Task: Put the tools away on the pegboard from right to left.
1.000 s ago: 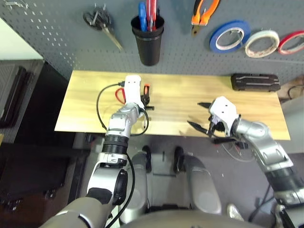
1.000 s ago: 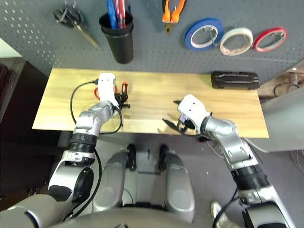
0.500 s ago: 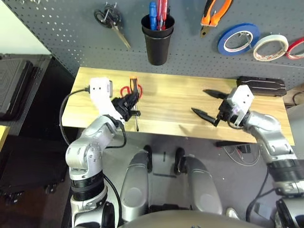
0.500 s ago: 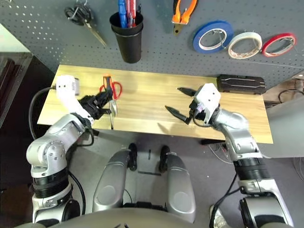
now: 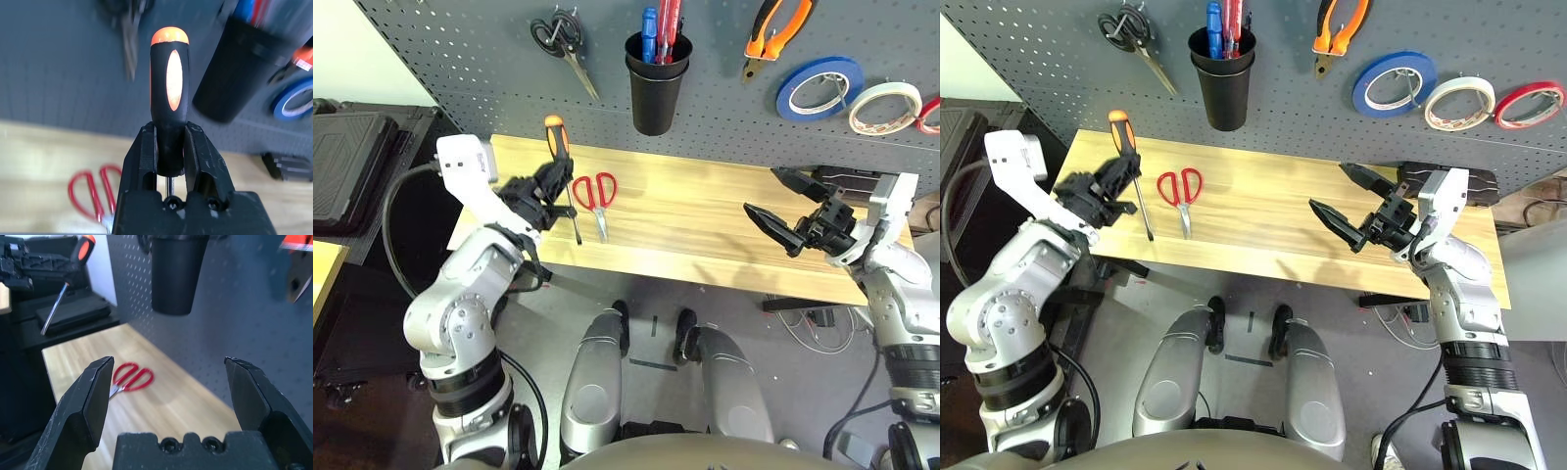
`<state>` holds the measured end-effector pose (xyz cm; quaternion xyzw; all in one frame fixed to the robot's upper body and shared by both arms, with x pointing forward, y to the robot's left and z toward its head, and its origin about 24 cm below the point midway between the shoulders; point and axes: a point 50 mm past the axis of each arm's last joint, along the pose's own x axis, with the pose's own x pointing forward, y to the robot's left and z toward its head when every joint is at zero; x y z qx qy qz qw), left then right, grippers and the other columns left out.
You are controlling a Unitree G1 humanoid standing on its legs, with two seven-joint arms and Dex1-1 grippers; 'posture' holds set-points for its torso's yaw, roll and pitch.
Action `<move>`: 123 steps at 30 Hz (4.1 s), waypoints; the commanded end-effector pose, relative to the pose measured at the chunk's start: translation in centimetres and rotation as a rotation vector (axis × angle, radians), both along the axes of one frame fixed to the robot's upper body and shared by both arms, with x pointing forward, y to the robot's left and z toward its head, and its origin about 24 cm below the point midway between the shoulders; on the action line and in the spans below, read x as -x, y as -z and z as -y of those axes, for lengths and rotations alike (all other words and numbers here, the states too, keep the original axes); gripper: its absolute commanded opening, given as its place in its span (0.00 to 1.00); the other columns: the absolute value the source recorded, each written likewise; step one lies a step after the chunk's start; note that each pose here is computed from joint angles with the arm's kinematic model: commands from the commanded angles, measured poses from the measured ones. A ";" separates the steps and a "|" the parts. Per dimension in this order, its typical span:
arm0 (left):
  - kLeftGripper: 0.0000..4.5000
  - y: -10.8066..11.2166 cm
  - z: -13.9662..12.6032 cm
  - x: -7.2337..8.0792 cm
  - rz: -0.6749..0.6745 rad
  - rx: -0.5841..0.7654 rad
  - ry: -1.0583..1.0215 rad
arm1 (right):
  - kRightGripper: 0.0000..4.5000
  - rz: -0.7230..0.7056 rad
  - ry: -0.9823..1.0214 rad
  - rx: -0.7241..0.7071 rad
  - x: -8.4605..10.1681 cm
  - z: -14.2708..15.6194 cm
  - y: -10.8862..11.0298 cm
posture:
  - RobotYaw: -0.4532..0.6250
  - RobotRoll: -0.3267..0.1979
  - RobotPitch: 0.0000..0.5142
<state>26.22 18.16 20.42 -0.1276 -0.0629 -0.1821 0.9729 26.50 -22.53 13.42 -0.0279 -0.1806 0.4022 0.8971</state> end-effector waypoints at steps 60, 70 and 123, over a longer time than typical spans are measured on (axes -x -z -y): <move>0.14 -11.8 8.3 -10.8 0.431 0.309 0.043 | 1.00 0.191 0.180 -0.152 -0.3 -2.5 2.3 | 0.47 0.62 0.46; 0.14 -9.2 9.0 -11.6 0.380 0.222 0.049 | 1.00 0.198 0.183 -0.154 -0.1 -2.7 1.8 | 0.46 0.62 0.46; 0.99 6.3 0.1 -2.4 -0.238 -0.277 -0.280 | 1.00 -0.389 0.114 0.254 -0.7 -5.0 5.6 | 0.56 0.62 0.68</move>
